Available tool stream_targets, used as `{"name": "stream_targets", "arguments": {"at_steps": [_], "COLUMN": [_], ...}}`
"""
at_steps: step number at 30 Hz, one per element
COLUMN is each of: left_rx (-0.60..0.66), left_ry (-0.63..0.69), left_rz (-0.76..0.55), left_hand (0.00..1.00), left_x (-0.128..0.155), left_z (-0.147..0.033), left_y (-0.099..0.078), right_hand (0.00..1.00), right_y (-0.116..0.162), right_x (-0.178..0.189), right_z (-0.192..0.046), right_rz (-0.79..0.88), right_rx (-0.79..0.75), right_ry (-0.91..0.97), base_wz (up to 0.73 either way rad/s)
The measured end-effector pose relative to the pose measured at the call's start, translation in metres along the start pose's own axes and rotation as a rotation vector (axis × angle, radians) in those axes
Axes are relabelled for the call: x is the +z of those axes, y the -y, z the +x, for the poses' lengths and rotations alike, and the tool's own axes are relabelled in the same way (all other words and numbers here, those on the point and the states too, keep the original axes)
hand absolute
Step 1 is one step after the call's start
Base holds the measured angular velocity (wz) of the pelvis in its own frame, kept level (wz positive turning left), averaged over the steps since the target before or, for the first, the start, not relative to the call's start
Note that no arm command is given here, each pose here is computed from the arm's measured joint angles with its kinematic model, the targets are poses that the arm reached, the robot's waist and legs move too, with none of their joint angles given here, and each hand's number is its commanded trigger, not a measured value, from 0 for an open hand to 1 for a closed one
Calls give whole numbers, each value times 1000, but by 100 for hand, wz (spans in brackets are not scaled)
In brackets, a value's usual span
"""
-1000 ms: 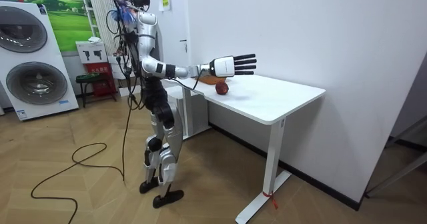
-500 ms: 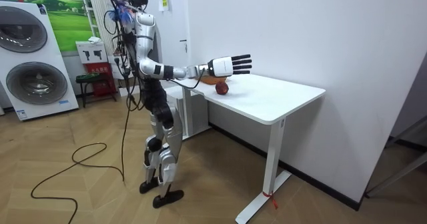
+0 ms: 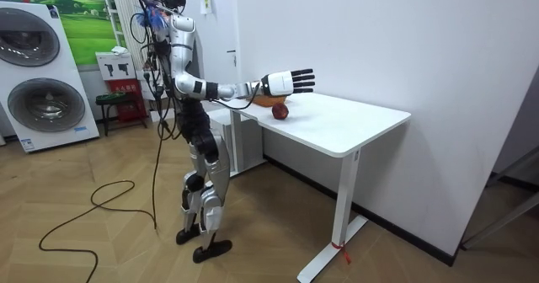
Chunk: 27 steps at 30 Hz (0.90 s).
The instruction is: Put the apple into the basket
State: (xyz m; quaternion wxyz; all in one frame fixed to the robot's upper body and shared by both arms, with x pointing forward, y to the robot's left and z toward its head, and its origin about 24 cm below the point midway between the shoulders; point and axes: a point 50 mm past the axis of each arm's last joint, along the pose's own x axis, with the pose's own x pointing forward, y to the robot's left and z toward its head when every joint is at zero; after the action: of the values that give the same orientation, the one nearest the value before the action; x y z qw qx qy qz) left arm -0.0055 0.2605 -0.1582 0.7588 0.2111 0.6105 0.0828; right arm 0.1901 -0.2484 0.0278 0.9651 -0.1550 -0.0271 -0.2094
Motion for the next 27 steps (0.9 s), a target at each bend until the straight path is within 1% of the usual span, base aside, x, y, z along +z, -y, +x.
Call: {"name": "stream_targets", "arguments": {"at_steps": [6, 10, 18, 21, 23, 27], "left_rx": [6, 3, 0, -6, -5, -5], "left_ry": [29, 34, 34, 36, 35, 33], "left_rz": [-2, 15, 22, 31, 31, 32], "left_hand": [0, 0, 0, 0, 0, 0], "left_x": [5, 6, 5, 6, 6, 6], "left_z": [1, 1, 0, 0, 0, 0], "left_y": [-1, 0, 1, 3, 2, 3], "right_hand": [0, 0, 0, 0, 0, 0], "right_y": [-3, -5, -9, -15, -21, -27], "right_x": [4, 11, 13, 8, -2, -10], "right_z": [1, 1, 1, -7, -13, -18], "right_rz": [6, 17, 22, 26, 23, 17], "right_rx": [42, 67, 97, 137, 189, 245], "right_ry": [17, 46, 56, 25, -25, -68], "base_wz": [0, 0, 0, 0, 0, 0]}}
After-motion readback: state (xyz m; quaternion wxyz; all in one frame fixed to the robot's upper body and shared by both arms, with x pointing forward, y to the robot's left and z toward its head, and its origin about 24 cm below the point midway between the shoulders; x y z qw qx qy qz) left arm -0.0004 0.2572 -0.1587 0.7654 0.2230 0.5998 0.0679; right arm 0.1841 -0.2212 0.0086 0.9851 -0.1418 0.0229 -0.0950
